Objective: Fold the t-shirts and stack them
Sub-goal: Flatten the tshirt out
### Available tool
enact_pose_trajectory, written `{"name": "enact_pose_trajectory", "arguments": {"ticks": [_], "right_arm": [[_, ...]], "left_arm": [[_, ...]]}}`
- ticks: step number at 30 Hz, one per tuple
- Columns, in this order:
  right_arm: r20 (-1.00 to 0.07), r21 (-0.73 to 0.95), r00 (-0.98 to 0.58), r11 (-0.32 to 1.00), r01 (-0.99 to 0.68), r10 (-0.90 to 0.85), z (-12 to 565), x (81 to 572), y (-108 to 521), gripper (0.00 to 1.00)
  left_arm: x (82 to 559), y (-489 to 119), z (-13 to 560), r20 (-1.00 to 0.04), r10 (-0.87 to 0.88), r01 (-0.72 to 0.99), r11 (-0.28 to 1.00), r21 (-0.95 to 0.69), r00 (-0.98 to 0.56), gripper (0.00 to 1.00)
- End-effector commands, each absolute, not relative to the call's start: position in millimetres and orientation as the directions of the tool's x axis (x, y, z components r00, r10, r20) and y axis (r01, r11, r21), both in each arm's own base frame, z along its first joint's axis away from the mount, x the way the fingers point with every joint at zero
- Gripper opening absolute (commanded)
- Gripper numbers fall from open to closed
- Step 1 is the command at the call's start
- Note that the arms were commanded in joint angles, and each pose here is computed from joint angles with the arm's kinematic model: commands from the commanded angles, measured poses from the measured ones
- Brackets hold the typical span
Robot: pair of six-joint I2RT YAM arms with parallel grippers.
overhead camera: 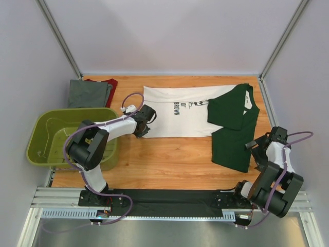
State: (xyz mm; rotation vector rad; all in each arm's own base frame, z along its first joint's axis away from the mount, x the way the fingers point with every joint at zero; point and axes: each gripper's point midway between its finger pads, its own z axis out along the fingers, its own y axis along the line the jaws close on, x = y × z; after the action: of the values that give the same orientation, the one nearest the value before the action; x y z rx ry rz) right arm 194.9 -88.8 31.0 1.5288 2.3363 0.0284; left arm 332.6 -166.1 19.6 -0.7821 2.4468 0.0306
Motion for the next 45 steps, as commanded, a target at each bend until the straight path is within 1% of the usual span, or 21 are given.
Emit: {"name": "enact_pose_trajectory", "arguments": {"ticks": [1,5,8,12,13,15,18,21,25,27,29,34,36,38,41,45], "right_arm": [[-0.285,0.144,-0.373,0.424,0.894,0.883,30.1,197.8,-102.7,0.95],[-0.263,0.159,-0.363,0.411,0.898,0.894,28.0,203.9,-101.2,0.93],[-0.238,0.155,-0.350,0.391,0.907,0.906,20.2,194.3,-93.7,0.89],[-0.215,0.139,-0.353,0.386,0.912,0.911,15.9,181.9,-85.9,0.88],[-0.199,0.170,-0.356,0.390,0.905,0.913,16.2,185.2,-80.4,0.87],[-0.197,0.189,-0.348,0.384,0.904,0.916,14.0,188.4,-78.6,0.86],[-0.192,0.172,-0.365,0.397,0.901,0.911,7.1,187.6,-80.5,0.86],[-0.211,0.187,-0.375,0.414,0.891,0.903,8.4,199.5,-87.1,0.85],[-0.281,0.235,-0.377,0.444,0.865,0.883,20.7,225.4,-102.2,0.80],[-0.325,0.257,-0.381,0.468,0.845,0.866,26.6,242.2,-112.7,0.79],[-0.342,0.273,-0.384,0.481,0.833,0.858,27.8,255.4,-119.0,0.79],[-0.338,0.317,-0.397,0.501,0.805,0.853,24.6,274.2,-120.4,0.78],[-0.321,0.334,-0.405,0.502,0.798,0.856,20.8,277.9,-115.6,0.76],[-0.308,0.333,-0.417,0.508,0.794,0.855,16.8,277.0,-110.7,0.75],[-0.305,0.313,-0.454,0.538,0.783,0.837,15.4,274.4,-99.9,0.71],[-0.316,0.266,-0.472,0.554,0.789,0.823,16.4,262.9,-95.2,0.71]], "left_arm": [[339.4,-164.0,23.3,-0.536,-0.505,-0.520,0.843,-0.138,-0.677,0.00],[342.8,-158.3,19.8,-0.534,-0.498,-0.517,0.846,-0.127,-0.684,0.00],[343.5,-151.3,17.3,-0.521,-0.511,-0.530,0.838,-0.128,-0.683,0.00],[344.5,-152.8,18.9,-0.520,-0.508,-0.520,0.843,-0.136,-0.687,0.00],[344.8,-153.4,19.6,-0.519,-0.510,-0.520,0.842,-0.140,-0.686,0.00],[346.1,-155.2,19.5,-0.518,-0.510,-0.516,0.844,-0.148,-0.687,0.00],[345.1,-156.9,18.3,-0.513,-0.511,-0.512,0.845,-0.153,-0.690,0.00],[345.0,-156.4,17.9,-0.512,-0.509,-0.511,0.846,-0.152,-0.692,0.00],[346.5,-158.8,18.4,-0.512,-0.508,-0.505,0.848,-0.158,-0.693,0.00],[347.4,-160.2,16.9,-0.507,-0.510,-0.504,0.848,-0.162,-0.695,0.00],[346.3,-159.9,15.8,-0.504,-0.509,-0.505,0.849,-0.159,-0.698,0.00],[347.1,-159.3,18.2,-0.508,-0.505,-0.502,0.850,-0.156,-0.697,0.00],[347.3,-159.5,17.8,-0.507,-0.507,-0.505,0.849,-0.155,-0.697,0.00],[348.2,-160.4,17.7,-0.506,-0.510,-0.506,0.848,-0.158,-0.696,0.00],[348.6,-162.1,17.2,-0.501,-0.510,-0.503,0.849,-0.161,-0.700,0.00],[347.9,-161.3,18.8,-0.504,-0.503,-0.499,0.853,-0.155,-0.702,0.00]]}}
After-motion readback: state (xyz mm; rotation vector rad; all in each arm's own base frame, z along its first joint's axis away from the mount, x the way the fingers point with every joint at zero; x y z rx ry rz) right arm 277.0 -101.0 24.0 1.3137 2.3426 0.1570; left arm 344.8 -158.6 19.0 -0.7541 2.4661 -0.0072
